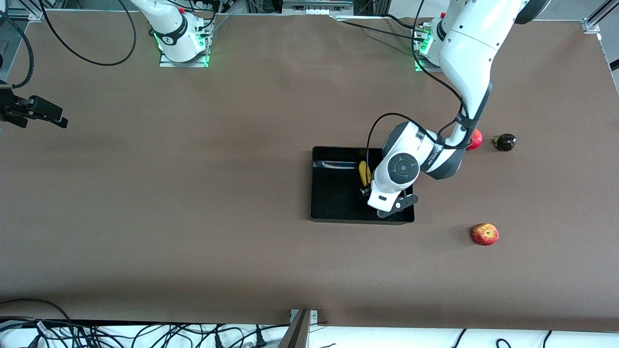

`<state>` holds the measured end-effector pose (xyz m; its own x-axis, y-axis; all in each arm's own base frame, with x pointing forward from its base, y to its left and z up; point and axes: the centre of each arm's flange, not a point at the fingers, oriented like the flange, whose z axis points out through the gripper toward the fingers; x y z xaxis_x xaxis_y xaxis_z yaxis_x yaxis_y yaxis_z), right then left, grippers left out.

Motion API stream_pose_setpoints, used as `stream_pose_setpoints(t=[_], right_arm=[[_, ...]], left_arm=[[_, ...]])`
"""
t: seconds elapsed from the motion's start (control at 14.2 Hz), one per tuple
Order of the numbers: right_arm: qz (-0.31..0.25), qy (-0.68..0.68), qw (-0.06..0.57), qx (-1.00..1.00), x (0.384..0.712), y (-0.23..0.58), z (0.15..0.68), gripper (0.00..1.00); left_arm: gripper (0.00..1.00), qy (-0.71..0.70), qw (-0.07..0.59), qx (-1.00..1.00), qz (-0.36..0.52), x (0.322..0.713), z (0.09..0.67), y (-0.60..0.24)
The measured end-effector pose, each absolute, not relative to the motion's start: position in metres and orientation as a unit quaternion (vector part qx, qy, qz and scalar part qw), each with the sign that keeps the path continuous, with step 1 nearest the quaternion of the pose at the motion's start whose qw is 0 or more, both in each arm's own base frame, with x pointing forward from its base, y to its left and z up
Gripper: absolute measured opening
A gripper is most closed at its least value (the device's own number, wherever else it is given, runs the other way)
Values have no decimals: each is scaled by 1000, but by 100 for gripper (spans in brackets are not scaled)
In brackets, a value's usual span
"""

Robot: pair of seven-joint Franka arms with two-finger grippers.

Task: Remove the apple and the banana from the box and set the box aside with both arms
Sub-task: 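Move the open left gripper back over the banana in the tray, then grasp the yellow banana with the left gripper and lift it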

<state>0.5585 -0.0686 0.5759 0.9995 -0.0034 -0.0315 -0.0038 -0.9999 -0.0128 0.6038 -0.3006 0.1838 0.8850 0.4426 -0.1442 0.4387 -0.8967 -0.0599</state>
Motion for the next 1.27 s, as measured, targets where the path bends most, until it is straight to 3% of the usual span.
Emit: stream_pose_setpoints(t=[0.42,0.85,1.27], right_arm=[[16,2,6,-1000,559,-69,576,100],[16,2,6,-1000,559,-69,576,100],[16,2,6,-1000,559,-69,576,100]], left_arm=[[97,-240,8,-968,75,594,166,-302],[37,-253,1,-965,68,596,175,-307],[34,-254,2,-965,70,600,192,-312]])
